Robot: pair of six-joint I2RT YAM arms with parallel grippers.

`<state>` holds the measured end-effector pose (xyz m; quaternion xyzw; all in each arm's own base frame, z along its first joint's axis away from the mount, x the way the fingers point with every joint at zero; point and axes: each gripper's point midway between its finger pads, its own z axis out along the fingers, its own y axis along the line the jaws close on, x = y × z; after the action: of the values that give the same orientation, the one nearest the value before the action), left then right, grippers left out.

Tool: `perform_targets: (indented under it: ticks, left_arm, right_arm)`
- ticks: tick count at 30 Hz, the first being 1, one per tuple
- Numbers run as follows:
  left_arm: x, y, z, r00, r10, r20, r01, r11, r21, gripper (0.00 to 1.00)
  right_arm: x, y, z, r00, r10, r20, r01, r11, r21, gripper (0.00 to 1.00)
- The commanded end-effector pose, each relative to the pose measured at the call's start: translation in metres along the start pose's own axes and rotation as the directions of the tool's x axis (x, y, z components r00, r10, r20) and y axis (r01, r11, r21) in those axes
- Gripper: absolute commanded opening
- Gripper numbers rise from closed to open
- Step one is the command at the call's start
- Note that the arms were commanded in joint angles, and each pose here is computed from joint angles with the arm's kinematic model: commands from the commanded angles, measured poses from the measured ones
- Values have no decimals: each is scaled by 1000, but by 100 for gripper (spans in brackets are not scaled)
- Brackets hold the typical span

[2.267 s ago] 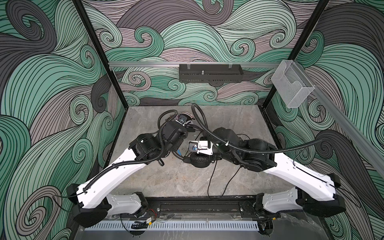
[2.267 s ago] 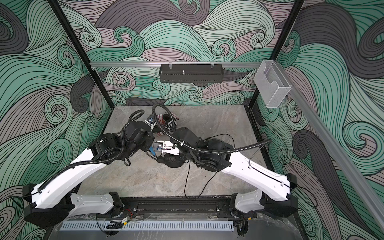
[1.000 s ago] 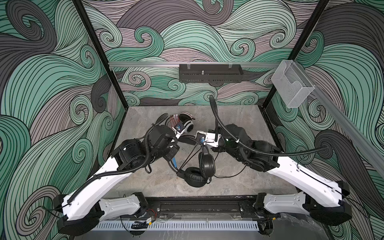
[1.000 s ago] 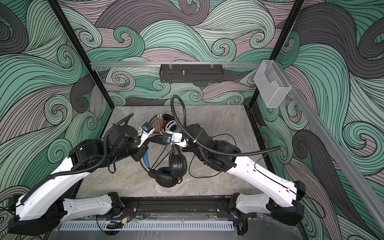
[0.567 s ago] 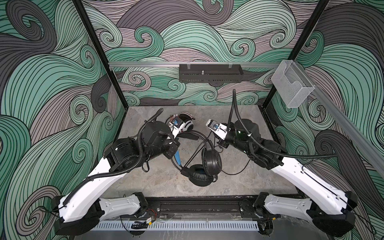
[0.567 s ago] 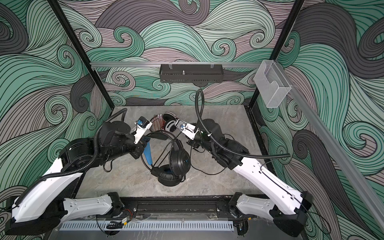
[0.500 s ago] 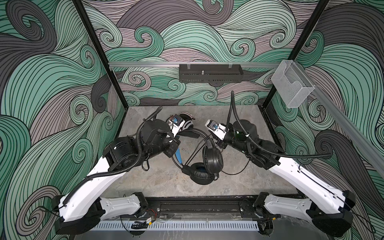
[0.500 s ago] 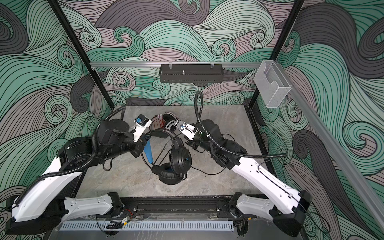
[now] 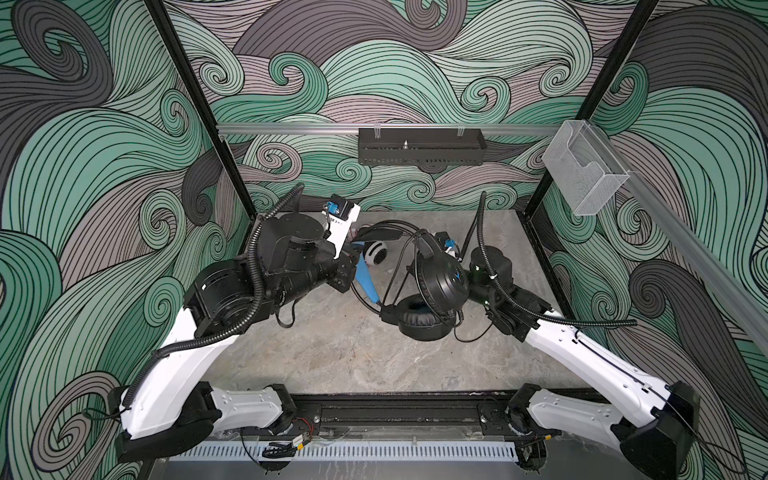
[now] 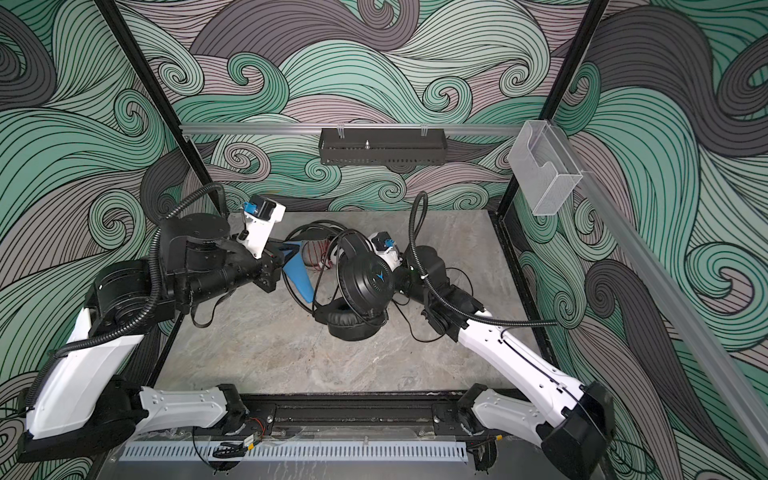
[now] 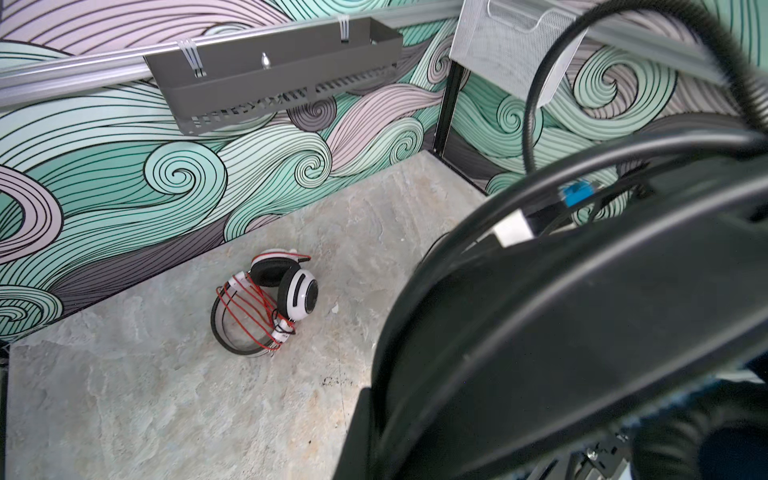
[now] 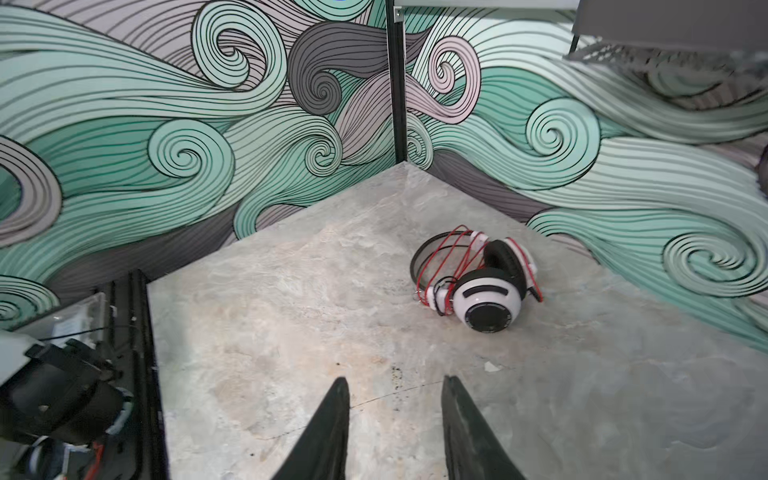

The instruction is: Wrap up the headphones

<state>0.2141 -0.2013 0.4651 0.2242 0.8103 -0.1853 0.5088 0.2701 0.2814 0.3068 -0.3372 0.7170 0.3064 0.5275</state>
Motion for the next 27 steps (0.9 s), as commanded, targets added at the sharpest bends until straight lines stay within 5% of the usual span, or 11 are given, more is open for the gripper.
perform_targets:
  ticks: [1, 18, 27]
  left_arm:
    - [-33, 7, -13, 984, -132, 116, 135, 991, -21, 0]
    - [-63, 27, -12, 929, -294, 224, 317, 945, -75, 0]
    - [-69, 55, -14, 814, -479, 327, 521, 853, -47, 0]
  right_arm:
    - [-1, 7, 2, 996, 78, 34, -76, 995, -61, 36]
    - [77, 11, -9, 982, 141, -122, -149, 987, -57, 6]
    - [101, 13, -14, 968, 94, -232, -107, 993, -44, 0]
